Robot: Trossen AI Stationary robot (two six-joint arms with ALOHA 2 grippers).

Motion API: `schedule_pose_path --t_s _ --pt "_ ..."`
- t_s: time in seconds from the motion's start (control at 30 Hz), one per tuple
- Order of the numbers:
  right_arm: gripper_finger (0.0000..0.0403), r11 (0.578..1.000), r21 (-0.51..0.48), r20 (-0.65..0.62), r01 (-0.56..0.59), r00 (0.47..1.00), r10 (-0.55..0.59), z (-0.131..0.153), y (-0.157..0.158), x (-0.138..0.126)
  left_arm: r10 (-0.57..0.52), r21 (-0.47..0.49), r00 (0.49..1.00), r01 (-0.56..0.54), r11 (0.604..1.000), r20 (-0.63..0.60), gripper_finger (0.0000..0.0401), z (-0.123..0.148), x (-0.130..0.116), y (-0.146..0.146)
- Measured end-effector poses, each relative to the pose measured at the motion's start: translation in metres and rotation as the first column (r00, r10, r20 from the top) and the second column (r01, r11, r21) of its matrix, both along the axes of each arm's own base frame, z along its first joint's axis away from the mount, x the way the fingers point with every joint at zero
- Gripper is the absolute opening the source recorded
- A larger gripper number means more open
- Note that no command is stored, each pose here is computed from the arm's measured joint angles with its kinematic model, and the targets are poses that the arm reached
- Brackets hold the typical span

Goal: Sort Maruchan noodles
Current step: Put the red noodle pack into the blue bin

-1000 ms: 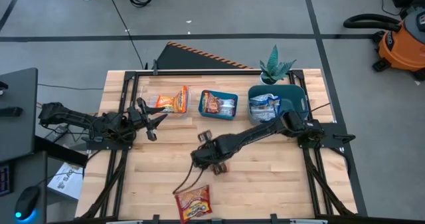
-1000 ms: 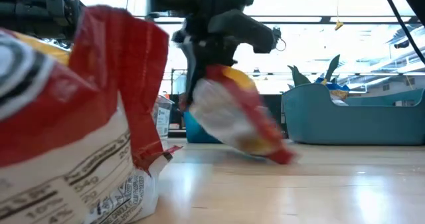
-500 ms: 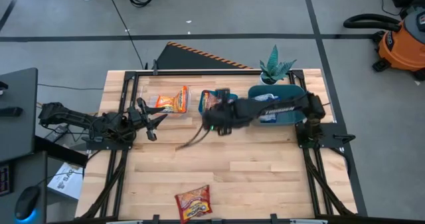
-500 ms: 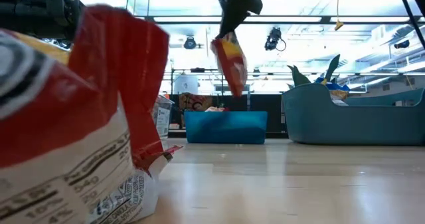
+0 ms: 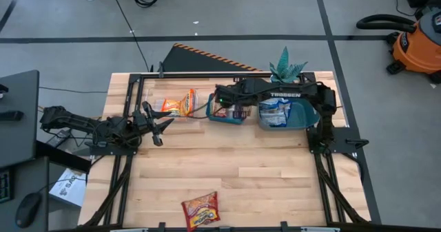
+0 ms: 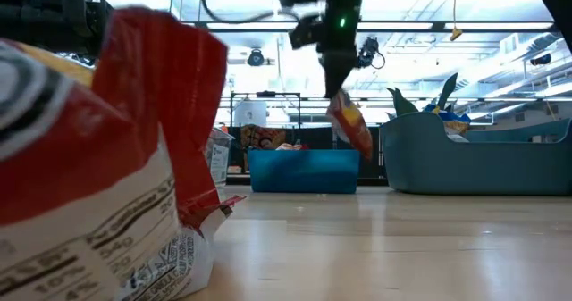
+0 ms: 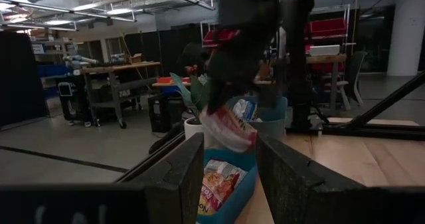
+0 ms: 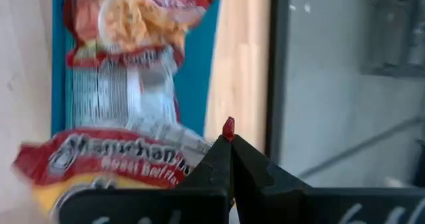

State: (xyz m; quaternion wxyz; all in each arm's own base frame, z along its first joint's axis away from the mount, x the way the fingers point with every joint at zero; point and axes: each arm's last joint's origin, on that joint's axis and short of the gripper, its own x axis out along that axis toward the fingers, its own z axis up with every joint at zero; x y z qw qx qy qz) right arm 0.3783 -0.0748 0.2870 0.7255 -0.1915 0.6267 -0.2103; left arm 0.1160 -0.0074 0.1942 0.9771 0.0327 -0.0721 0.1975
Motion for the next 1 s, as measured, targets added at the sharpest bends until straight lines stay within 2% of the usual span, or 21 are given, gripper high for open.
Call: schedule_pose_path --t_s 0.17,0.43,0.63,0.73,0.83,0.93,1.0 --pt "0.0007 0.994 0.071 0.116 -0.084 0.99 0.075 -0.024 -0.019 0.011 0.0 0.0 1.0 0.0 1.0 0.0 0.0142 0.0 0.0 0.0" --pt "0.0007 0.953 0.165 0.282 -0.256 0.938 0.203 -0.031 -0.025 0.023 0.001 0.005 1.0 -0.001 1.0 -0.002 0.0142 0.0 0.0 0.0" --pt "0.0007 0.94 0.217 0.377 -0.263 0.911 0.168 -0.038 -0.034 0.025 0.001 0.004 1.0 -0.001 1.0 -0.002 0.0142 0.0 0.0 0.0" --pt "0.0007 0.914 0.214 0.492 -0.345 0.846 0.204 -0.039 -0.031 0.034 0.0 0.002 1.0 0.0 1.0 -0.001 0.0142 0.0 0.0 0.0" --pt "0.0007 0.915 0.19 0.558 -0.356 0.806 0.198 -0.044 -0.031 0.038 0.001 0.001 1.0 -0.001 1.0 0.0 0.0142 0.0 0.0 0.0" --pt "0.0007 0.933 0.202 0.579 -0.298 0.805 0.132 -0.053 -0.038 0.035 0.0 0.001 1.0 0.0 1.0 0.0 0.0142 0.0 0.0 0.0" --pt "0.0007 0.939 0.228 0.56 -0.257 0.824 0.09 -0.061 -0.042 0.031 0.0 0.001 1.0 0.0 1.0 0.0 0.0142 0.0 0.0 0.0"
